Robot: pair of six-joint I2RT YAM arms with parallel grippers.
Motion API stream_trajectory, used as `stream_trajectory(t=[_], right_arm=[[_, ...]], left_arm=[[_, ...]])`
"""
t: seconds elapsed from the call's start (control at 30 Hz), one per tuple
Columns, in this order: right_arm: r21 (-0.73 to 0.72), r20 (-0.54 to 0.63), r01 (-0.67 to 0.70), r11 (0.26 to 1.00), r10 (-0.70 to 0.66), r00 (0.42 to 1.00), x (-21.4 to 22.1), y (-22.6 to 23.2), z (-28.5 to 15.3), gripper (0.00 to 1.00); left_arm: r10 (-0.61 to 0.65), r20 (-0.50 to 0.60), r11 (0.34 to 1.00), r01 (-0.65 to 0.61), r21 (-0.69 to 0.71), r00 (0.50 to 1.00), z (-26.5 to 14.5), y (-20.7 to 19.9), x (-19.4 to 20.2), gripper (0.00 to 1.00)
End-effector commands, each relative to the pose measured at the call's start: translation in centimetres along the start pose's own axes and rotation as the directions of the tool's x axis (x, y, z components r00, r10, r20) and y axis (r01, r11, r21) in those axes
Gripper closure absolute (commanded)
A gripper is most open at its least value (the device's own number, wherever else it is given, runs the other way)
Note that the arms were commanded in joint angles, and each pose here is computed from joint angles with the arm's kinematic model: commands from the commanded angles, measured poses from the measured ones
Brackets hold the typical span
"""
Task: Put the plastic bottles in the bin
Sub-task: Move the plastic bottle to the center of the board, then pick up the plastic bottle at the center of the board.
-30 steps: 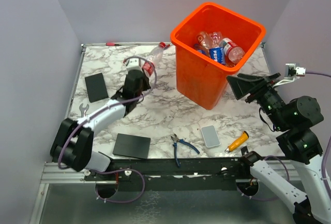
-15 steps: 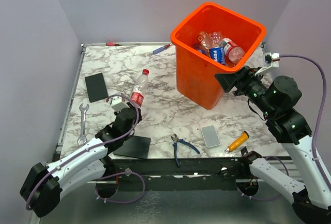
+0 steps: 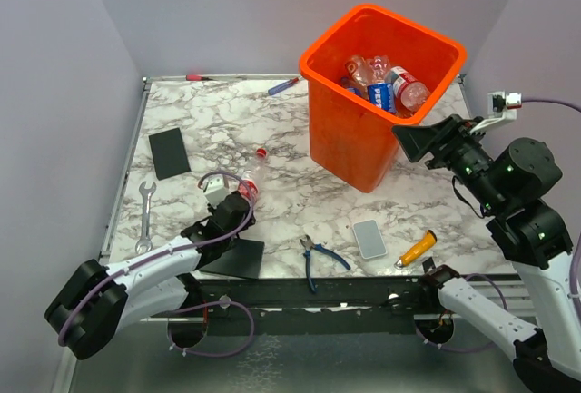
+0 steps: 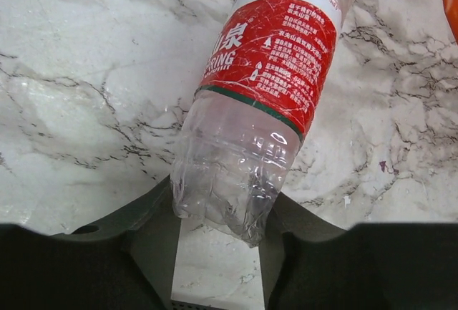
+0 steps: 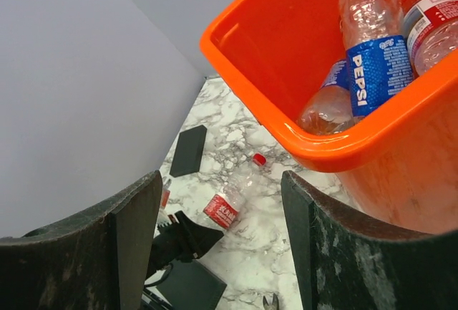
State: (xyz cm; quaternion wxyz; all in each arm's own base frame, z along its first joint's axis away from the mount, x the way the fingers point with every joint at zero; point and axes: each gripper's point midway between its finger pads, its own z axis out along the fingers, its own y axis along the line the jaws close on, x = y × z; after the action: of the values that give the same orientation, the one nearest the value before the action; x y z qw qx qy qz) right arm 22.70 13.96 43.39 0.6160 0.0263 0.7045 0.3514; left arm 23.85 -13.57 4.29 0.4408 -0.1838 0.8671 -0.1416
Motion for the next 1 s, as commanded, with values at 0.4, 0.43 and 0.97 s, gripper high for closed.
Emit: stream_trajectory(t=[0.4,0.43,0.97], right_arm=[[-0.033,0.039,0.034,0.999,-0.032,0.999,-0.7,0.6,-3.0,0.26],[-0.043,0.038,0.035,0.998,-0.034,0.999,-0.7,0.8,-3.1,0.26],[-0.129,0.089,0.091,0.987,-0.08,0.993,-0.3,1.6,-4.7,0.25]], left_arm=[[0.148,0.013,0.98,-0.148,0.129,0.989,-3.6,-6.0,-5.5,0.01],[0.185,0.045,0.976,-0.189,0.11,0.982,-3.9,-6.2,-6.8,0.01],[0.364,-0.183,0.923,-0.38,-0.059,0.913,2.0,-6.3,-8.0,0.01]])
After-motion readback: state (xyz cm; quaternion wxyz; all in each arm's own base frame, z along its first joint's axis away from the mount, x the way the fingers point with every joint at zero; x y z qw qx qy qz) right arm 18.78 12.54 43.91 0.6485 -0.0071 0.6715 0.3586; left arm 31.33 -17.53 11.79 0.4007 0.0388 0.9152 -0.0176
